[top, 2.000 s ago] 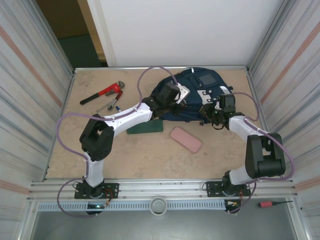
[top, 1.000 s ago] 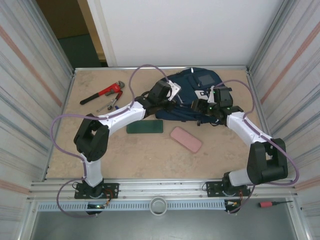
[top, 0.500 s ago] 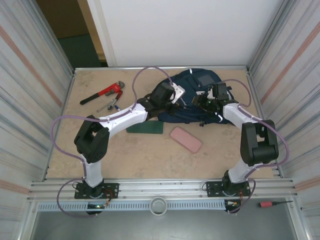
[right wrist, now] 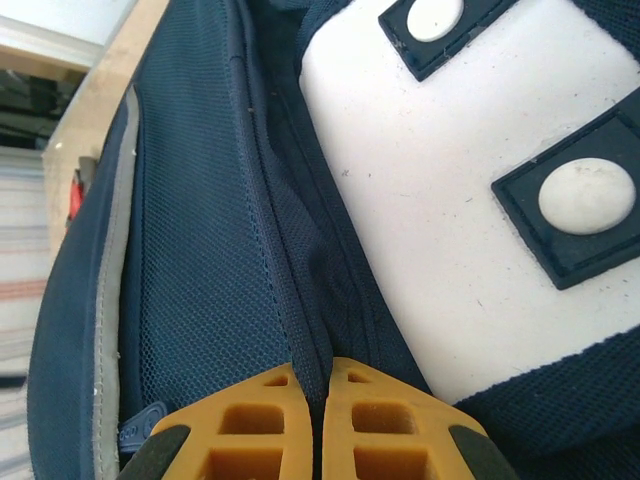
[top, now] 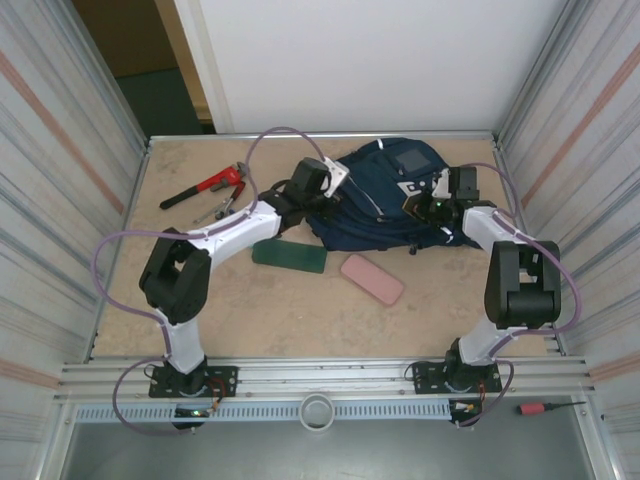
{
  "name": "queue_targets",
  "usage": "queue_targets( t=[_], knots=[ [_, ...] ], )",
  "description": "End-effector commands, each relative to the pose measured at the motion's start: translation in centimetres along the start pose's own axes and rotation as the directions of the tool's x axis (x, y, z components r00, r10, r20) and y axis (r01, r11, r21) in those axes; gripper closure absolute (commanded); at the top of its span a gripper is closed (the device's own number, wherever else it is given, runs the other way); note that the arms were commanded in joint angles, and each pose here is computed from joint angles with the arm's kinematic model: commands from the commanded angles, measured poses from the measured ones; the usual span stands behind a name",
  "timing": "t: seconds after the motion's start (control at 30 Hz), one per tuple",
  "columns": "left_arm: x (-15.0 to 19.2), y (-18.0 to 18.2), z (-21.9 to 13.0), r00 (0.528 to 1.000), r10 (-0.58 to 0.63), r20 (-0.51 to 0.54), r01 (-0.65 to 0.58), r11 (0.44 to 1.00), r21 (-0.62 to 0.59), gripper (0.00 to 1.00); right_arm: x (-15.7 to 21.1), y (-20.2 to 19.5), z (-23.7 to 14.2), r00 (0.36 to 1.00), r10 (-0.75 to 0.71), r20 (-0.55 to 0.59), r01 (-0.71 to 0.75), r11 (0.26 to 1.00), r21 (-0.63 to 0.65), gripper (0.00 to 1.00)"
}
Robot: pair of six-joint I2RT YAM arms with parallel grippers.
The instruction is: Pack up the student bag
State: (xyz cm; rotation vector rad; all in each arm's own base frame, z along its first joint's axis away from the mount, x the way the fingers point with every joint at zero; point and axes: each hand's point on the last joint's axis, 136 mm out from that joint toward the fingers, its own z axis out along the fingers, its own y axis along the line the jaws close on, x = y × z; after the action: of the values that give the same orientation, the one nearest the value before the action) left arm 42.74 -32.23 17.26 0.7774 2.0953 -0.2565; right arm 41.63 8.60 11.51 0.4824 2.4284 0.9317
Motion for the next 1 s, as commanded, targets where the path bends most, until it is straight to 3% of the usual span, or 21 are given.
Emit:
queue_targets(
  t=[0.0,0.17,0.33,0.43,0.7,0.87,0.97],
  knots=[
    [-2.5,2.3,-1.8,0.996,-0.011,0.085,0.015,0.999,-0.044,1.0,-0.8,1.4,-1.4,0.999,-0.054,-0.007,0.054,0.997,-0.056,1.0],
    [-4.6,-0.6,-2.8,0.988,-0.038,0.147,0.027,0.997,0.075,1.0,-2.7,2.8,-1.0,0.998,-0.065,-0.014,0.064,0.996,-0.06,0.99],
    [-7.4,-3.4,-4.1,0.98,-0.017,0.197,-0.008,0.992,0.125,1.0,-4.8,1.5,-3.8,0.992,-0.092,0.089,0.082,0.99,0.113,0.69],
    [-8.5,-4.6,-4.8,0.976,-0.012,0.218,-0.019,0.99,0.141,1.0,-3.1,2.0,-5.3,0.982,-0.152,0.109,0.132,0.977,0.166,0.54],
    [-9.6,-6.1,-5.8,0.972,0.006,0.235,-0.043,0.987,0.154,1.0,5.2,4.5,-6.6,0.935,-0.347,0.069,0.33,0.925,0.189,0.29],
    [-9.6,-6.5,-6.0,0.972,0.013,0.236,-0.051,0.986,0.156,1.0,7.0,7.0,-5.6,0.828,-0.556,0.067,0.532,0.818,0.218,0.27],
    [-9.6,-6.4,-6.0,0.972,0.015,0.234,-0.051,0.987,0.151,1.0,7.5,8.7,-4.4,0.784,-0.618,0.054,0.599,0.777,0.194,0.43]
  ],
)
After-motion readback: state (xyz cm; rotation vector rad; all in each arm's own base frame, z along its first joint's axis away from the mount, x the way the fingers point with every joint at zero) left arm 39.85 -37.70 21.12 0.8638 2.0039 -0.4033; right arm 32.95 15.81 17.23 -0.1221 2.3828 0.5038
